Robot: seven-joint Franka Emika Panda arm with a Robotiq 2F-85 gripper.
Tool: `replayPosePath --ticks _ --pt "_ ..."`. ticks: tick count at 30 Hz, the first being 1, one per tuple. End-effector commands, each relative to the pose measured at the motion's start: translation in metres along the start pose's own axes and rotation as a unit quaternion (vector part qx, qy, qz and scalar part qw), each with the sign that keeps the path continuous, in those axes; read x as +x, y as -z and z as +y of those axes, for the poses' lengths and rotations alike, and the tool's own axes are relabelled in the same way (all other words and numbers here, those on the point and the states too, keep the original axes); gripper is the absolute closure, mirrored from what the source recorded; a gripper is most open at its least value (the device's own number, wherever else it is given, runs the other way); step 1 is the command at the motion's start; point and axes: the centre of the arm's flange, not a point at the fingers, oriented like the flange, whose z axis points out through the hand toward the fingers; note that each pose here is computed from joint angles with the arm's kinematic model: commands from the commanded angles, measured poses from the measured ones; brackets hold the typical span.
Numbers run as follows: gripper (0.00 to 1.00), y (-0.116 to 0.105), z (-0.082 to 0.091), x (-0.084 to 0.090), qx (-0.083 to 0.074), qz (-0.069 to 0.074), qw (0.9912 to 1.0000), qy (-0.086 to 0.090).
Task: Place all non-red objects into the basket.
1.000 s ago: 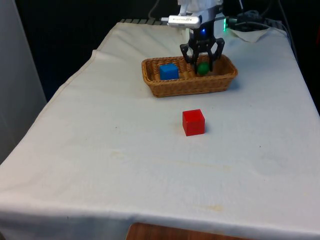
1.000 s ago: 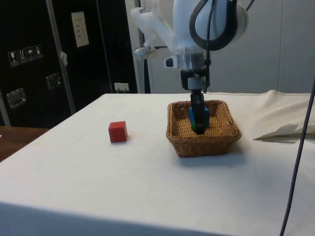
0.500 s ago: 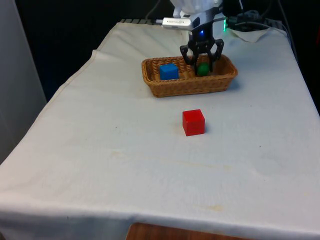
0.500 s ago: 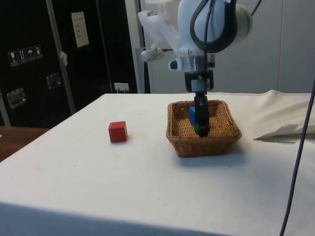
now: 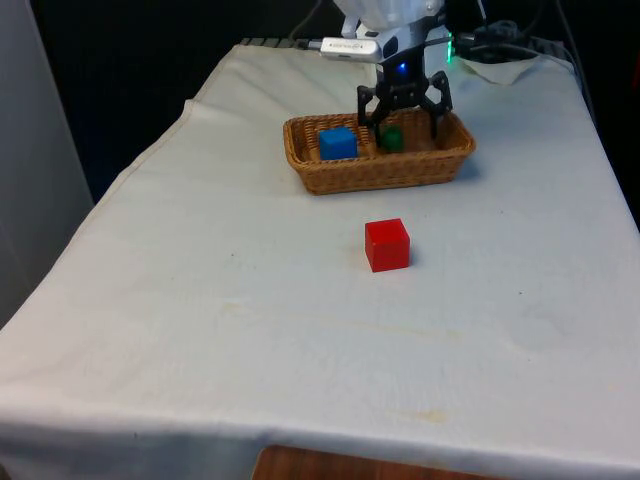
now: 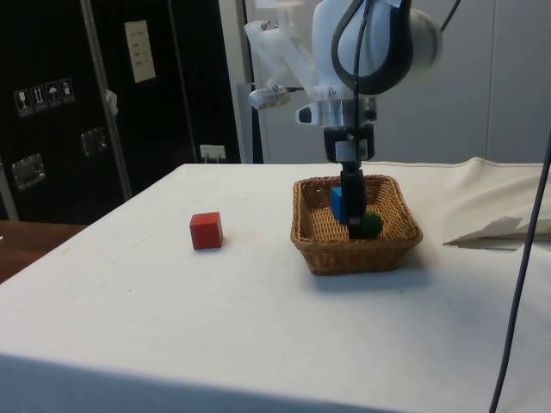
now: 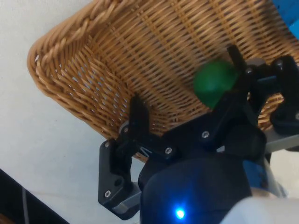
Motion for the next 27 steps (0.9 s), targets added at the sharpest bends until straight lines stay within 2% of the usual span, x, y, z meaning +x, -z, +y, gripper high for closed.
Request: replayPosePath --ticks 1,2,9,10,16,19,20,27 --pt "0.00 0.000 0.000 0.000 0.000 0.000 1.00000 0.000" --pt "0.00 0.002 -0.002 0.001 0.004 0.008 0.99996 0.000" --pt "0.00 0.016 0.001 0.004 0.003 0.012 0.99991 -0.004" --pt "0.00 0.012 0.001 0.005 0.002 0.013 0.99991 -0.003" --pt "0.00 0.034 0.001 0.006 0.008 0.019 0.99976 -0.008" --pt "0.00 0.046 -0.001 0.008 0.016 0.028 0.99944 -0.007" --pt "0.00 0.047 0.000 0.008 0.012 0.025 0.99956 -0.010" --pt "0.00 0.074 -0.004 0.015 0.020 0.041 0.99889 -0.010"
